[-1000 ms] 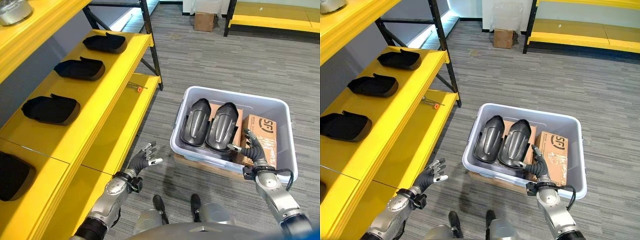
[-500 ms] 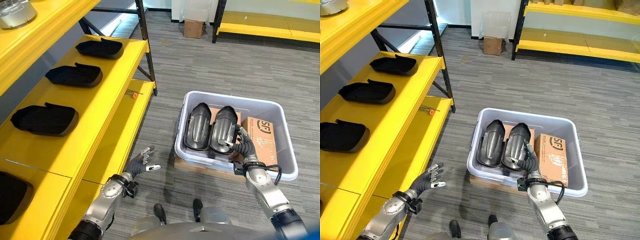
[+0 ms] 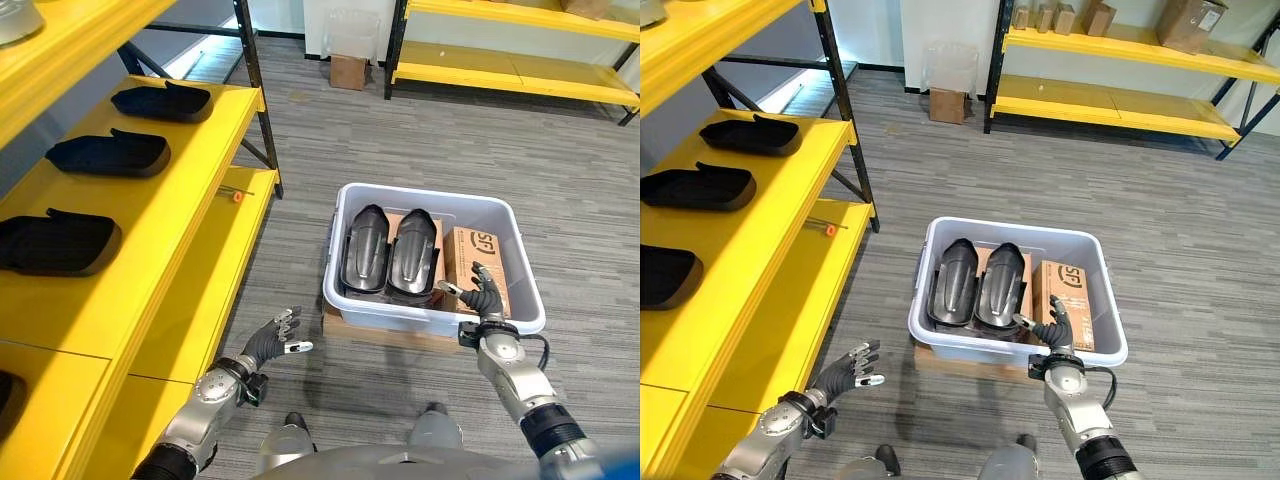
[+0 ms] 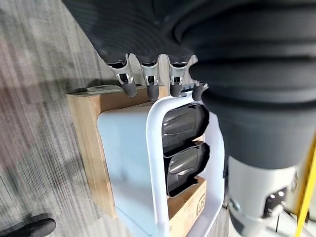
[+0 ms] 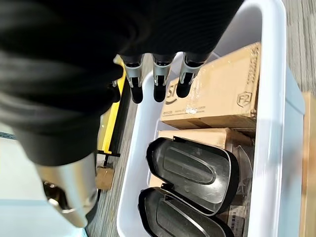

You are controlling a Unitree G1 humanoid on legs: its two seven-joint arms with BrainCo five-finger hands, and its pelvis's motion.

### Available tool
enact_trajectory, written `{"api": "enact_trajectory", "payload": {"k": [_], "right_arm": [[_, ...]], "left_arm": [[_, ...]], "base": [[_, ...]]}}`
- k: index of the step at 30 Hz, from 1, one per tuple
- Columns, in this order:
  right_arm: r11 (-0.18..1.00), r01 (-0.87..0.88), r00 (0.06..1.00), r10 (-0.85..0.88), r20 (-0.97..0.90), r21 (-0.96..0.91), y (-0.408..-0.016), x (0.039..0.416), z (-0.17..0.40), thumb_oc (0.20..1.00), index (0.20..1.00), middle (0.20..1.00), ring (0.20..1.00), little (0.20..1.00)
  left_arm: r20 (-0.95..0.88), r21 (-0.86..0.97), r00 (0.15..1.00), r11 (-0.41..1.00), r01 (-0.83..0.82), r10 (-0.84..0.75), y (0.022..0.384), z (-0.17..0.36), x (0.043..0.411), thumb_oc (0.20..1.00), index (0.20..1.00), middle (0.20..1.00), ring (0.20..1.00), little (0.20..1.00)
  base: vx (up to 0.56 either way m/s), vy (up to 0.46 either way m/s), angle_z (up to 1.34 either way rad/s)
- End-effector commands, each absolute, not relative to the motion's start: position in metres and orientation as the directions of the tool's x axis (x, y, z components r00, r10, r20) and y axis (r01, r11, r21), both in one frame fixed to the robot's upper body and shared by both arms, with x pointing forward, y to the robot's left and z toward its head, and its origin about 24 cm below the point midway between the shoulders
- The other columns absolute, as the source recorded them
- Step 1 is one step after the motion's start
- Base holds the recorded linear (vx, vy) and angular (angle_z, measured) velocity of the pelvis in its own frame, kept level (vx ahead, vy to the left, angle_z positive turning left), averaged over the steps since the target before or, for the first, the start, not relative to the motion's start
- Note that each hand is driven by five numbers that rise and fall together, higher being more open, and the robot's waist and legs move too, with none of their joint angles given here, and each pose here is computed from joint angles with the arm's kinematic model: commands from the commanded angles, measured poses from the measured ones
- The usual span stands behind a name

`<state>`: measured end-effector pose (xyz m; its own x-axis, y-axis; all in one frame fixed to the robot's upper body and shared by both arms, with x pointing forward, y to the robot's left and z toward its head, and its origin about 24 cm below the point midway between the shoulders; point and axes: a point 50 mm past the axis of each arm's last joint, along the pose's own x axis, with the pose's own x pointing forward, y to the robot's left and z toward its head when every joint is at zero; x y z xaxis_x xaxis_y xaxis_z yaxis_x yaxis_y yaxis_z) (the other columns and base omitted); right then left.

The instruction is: Move parts from the plastic box to the shelf.

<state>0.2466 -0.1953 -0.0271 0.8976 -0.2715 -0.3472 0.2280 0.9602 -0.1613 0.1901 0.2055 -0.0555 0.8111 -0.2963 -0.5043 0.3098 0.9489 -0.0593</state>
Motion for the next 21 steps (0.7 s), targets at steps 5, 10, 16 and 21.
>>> {"api": "enact_trajectory", "payload": {"k": [5,10,16,21], "right_arm": [[0.979,0.200,0.956,-0.205,-0.211,-0.047,-0.207,0.276,0.012,1.000,1.000,1.000,1.000,1.000],[0.994,0.096,0.987,-0.103,-0.126,-0.056,-0.204,0.290,0.030,1.000,1.000,1.000,1.000,1.000],[0.989,0.125,0.990,-0.129,-0.049,-0.080,-0.206,0.317,0.061,1.000,1.000,1.000,1.000,1.000],[0.995,0.097,0.995,-0.096,0.029,-0.034,-0.198,0.348,0.096,1.000,1.000,1.000,1.000,1.000]], "left_arm": [[-0.340,-0.117,0.881,0.944,0.308,-0.329,0.197,-0.029,0.202,1.000,1.000,1.000,1.000,1.000],[-0.353,-0.134,0.873,0.941,0.310,-0.337,0.190,-0.032,0.197,1.000,1.000,1.000,1.000,1.000],[-0.387,-0.124,0.852,0.936,0.330,-0.352,0.183,-0.038,0.193,1.000,1.000,1.000,1.000,1.000],[-0.395,-0.125,0.842,0.930,0.346,-0.367,0.180,-0.041,0.198,1.000,1.000,1.000,1.000,1.000]], "base": [[0.01,-0.212,-0.08],[0.11,-0.105,-0.12],[0.07,0.003,0.10],[0.03,0.068,0.09]]}}
